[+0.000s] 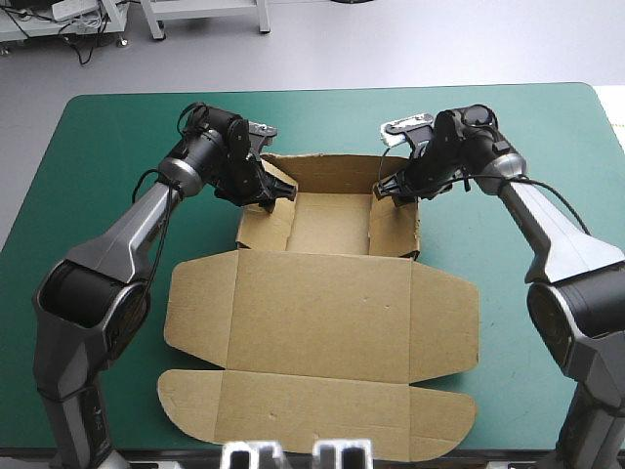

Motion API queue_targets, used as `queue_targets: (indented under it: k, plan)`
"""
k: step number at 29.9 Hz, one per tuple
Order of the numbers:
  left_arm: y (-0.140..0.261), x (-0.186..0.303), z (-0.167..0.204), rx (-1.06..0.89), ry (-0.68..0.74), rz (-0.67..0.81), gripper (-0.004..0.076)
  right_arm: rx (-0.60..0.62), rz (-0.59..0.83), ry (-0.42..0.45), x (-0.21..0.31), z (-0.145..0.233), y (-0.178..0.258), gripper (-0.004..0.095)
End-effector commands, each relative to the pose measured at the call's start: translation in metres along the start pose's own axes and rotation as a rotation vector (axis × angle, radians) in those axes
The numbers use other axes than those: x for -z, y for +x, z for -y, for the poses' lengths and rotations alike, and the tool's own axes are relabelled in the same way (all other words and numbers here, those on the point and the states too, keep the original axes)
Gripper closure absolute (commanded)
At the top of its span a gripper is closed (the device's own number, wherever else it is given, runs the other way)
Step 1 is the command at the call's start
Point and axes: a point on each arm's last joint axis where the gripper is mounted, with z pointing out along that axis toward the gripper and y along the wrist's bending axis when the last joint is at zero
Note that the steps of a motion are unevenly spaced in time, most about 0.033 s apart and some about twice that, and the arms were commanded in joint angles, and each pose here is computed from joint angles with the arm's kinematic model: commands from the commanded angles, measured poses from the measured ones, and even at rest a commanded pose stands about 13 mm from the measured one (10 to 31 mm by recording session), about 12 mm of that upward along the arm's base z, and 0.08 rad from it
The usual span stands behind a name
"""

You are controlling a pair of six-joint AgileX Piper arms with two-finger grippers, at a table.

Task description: Fold the box

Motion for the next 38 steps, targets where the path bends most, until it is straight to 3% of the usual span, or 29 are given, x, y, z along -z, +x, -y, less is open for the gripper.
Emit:
queue_targets:
  k: [1,8,16,20,28,32,38]
  plan:
    - [0.004,0.033,-0.003,0.042,0.012,0.028,0.0262,0.019,0.144,0.011,0.043,-0.002,-0.014,0.0422]
    - [0.004,0.055,-0.012,0.057,0.002,0.086,0.0263,0.036,0.189,0.019,0.077,-0.004,-0.025,0.0422]
    - [0.01,0.143,-0.014,0.064,0.04,0.331,0.0292,0.044,0.213,0.04,0.112,-0.006,-0.028,0.0422]
    - [0.033,0.197,-0.016,0.062,0.043,0.466,0.0387,-0.023,0.236,0.032,0.122,-0.007,-0.025,0.0432]
    - [0.1,0.279,-0.023,0.052,0.042,0.665,0.0732,-0.068,0.153,-0.039,0.103,-0.012,-0.014,0.0445]
    - [0.13,0.283,-0.027,0.057,0.02,0.662,0.0734,-0.082,0.074,-0.038,0.082,-0.01,-0.004,0.0446]
    - [0.174,0.25,-0.031,0.052,0.002,0.533,0.0734,-0.09,0.011,-0.037,0.063,-0.009,0.005,0.0445]
